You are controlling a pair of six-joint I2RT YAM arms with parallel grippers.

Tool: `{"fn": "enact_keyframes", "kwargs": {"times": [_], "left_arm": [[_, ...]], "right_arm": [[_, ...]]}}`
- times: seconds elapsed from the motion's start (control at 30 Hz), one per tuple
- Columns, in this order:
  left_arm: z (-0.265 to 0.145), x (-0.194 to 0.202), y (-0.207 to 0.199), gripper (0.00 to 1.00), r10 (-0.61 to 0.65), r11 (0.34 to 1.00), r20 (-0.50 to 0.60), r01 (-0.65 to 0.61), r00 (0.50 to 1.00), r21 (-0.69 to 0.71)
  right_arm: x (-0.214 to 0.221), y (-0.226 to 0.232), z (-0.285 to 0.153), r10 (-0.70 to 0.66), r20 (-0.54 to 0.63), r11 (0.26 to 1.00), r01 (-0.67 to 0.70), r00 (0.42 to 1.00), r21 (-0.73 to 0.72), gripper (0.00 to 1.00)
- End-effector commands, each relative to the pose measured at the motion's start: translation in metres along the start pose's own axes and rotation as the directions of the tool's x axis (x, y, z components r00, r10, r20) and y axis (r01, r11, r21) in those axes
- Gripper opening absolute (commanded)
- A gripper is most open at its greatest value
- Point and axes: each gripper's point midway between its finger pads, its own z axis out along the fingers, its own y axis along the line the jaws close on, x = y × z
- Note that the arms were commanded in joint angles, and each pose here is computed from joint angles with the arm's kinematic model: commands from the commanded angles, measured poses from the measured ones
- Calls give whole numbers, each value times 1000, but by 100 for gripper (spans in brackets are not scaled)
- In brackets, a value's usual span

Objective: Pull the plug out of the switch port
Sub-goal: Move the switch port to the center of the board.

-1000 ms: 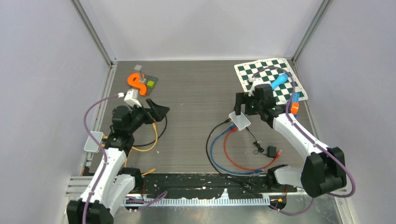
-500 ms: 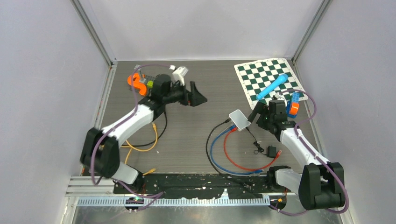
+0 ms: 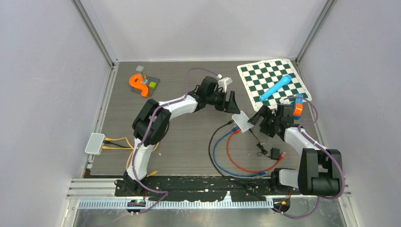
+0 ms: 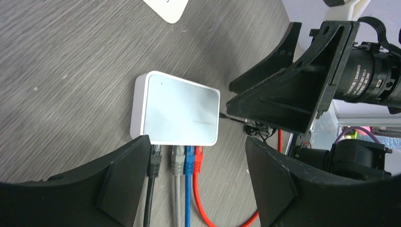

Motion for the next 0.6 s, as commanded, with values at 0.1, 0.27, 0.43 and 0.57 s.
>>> {"fn": "enact_keyframes", "kwargs": {"times": [0.1, 0.27, 0.43, 0.57], "left_arm": [[19, -9, -6, 72, -13, 999, 11, 12, 1000, 42], [22, 3, 0, 69, -32, 999, -2, 32, 999, 37], [25, 12, 11, 67, -41, 999, -8, 41, 999, 16], [33, 12, 17, 64, -39, 999, -27, 39, 999, 13]], "right_arm": [[-6, 11, 8, 20, 11, 997, -19, 1000, -74, 86], [-4, 13, 13, 36, 3, 994, -36, 999, -102, 80], [3, 15, 19, 58, -17, 988, -60, 998, -140, 76], [8, 14, 23, 64, -38, 986, -69, 997, -150, 75]]}}
